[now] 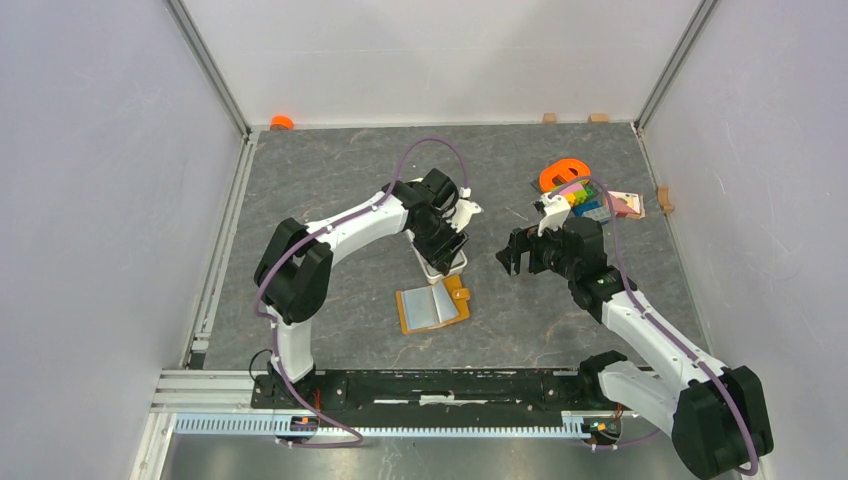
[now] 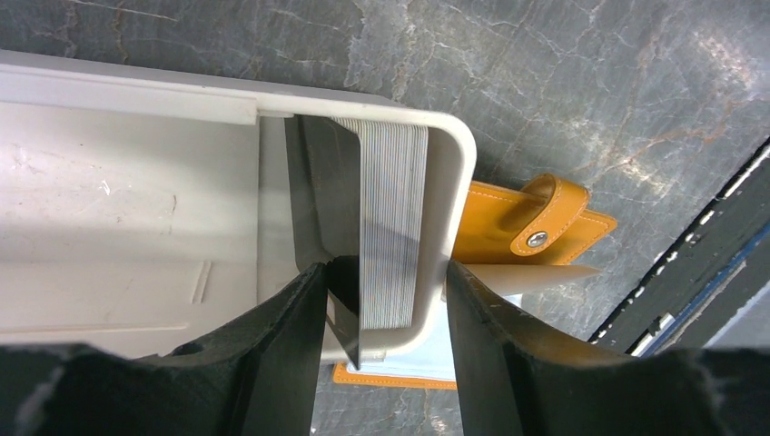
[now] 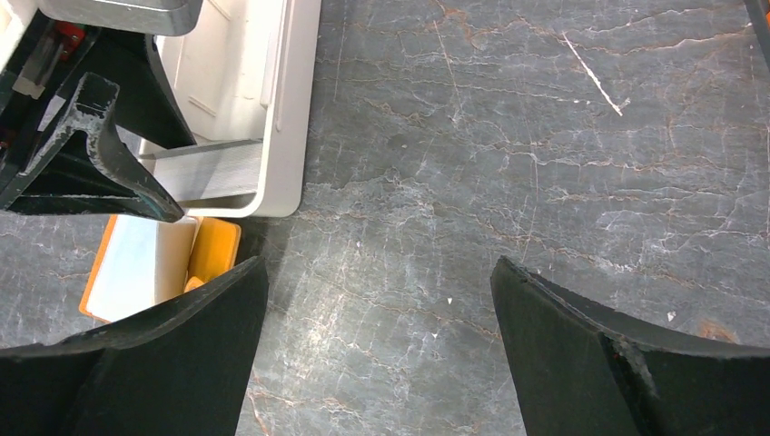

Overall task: Put the credit cards into the card holder
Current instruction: Pick up the credit card from the storage box.

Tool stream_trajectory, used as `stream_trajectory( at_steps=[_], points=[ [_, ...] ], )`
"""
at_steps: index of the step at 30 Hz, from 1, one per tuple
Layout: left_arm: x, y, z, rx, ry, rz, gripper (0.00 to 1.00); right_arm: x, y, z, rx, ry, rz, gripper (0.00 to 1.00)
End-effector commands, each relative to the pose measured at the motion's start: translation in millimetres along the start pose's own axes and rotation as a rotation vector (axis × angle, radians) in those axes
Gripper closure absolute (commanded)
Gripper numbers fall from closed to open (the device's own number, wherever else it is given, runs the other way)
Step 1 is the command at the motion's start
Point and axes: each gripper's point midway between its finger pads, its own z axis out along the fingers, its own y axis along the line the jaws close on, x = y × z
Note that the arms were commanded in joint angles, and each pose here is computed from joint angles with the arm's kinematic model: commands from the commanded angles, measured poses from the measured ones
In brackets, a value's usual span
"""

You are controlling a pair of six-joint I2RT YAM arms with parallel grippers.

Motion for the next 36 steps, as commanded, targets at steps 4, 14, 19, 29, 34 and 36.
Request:
stream_trajectory(
  at_steps=[4,14,19,29,34,36],
  points=[
    [-11,-15,-7,0.099,-0.023,-0.002,0.4,-9,2,1,-0.014,-0.028,-0.009,0.04],
    [-9,-12,-3,0.088,-0.012,-0.009,0.56,-9,1,0,-0.013,-0.03,-0.008,0.04],
    [-11,-7,-6,0.06,-0.021,-0.007,0.62,-10,2,0,-0.016,-0.031,-0.007,0.04],
    [-16,1,-13,0.005,-0.047,0.0,0.85,-9,1,0,-0.017,-0.03,-0.005,0.04],
    [-21,8,-20,-0.047,-0.077,0.01,0.93,-10,1,0,-0.015,-0.033,-0.004,0.04],
    [-24,12,-25,-0.078,-0.097,0.014,0.97,-11,0,0,-0.008,-0.039,-0.008,0.04]
  ],
)
